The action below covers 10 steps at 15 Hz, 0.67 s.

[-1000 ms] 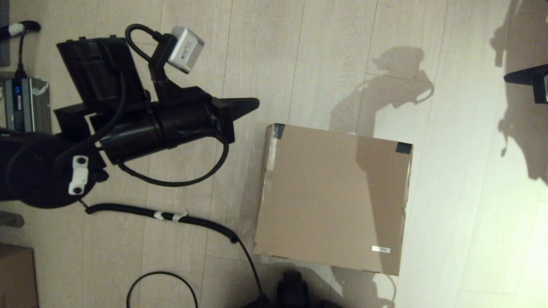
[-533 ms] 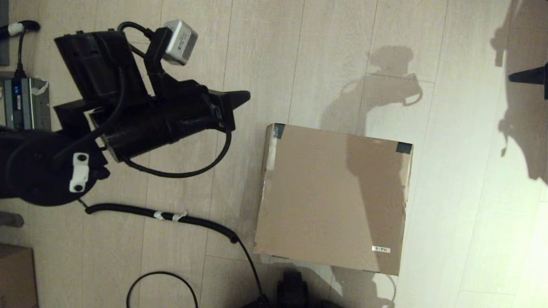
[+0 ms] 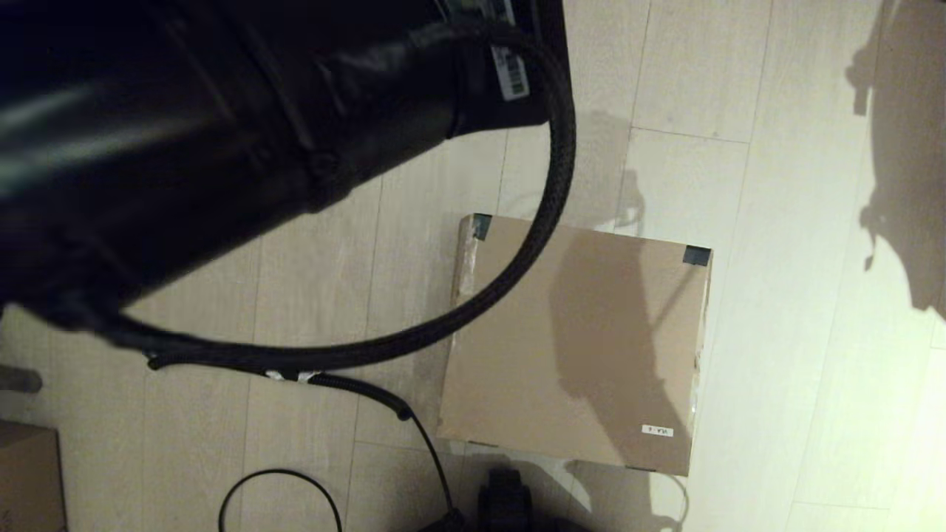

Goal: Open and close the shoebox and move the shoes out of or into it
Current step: Close the shoe box

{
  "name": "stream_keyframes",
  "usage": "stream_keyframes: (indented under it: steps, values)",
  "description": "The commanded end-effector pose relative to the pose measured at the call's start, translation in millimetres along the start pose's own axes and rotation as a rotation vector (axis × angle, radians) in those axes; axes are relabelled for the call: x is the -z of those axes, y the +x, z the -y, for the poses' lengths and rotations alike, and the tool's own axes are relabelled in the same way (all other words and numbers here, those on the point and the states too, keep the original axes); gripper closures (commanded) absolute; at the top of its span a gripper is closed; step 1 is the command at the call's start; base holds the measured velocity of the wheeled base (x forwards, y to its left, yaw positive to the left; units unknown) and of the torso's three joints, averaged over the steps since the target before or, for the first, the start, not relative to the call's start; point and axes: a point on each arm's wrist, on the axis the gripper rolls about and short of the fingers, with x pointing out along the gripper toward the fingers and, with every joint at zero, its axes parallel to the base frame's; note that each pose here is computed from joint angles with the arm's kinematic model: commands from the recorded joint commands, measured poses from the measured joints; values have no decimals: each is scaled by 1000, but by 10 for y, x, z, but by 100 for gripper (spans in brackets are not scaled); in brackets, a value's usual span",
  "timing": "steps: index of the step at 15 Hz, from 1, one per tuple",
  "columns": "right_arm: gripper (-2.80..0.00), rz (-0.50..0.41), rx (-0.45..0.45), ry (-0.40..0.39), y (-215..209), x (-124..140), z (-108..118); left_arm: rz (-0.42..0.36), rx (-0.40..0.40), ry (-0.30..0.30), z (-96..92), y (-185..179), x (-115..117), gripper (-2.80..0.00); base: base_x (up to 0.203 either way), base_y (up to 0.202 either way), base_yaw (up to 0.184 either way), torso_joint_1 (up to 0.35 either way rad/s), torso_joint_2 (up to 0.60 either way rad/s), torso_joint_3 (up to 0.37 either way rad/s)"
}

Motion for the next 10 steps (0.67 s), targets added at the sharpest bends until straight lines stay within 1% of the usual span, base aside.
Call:
stream_keyframes:
  steps: [1,2,3,4,5,7,9,10]
  values:
    - [0,69,-26,-28,-459,162,-230,26,93,6,-51,-192,-224,0,0,0,0,0,0,0]
    - [0,67,-31,-24,-577,309,-285,20,114,44,-220,-173,-241,0,0,0,0,0,0,0]
    - [0,61,-35,-15,-679,497,-333,14,111,86,-438,-146,-258,0,0,0,0,0,0,0]
    - [0,66,-39,-4,-788,668,-384,13,133,113,-576,-132,-270,0,0,0,0,0,0,0]
    - [0,77,-50,12,-892,839,-435,32,163,127,-631,-116,-262,0,0,0,0,0,0,0]
    - [0,90,-68,40,-1042,1189,-513,78,130,122,-732,-105,-179,0,0,0,0,0,0,0]
    - [0,93,-80,47,-1121,1576,-559,173,99,93,-843,-112,-61,0,0,0,0,0,0,0]
    - [0,76,-82,52,-1106,1748,-554,211,81,82,-912,-134,15,0,0,0,0,0,0,0]
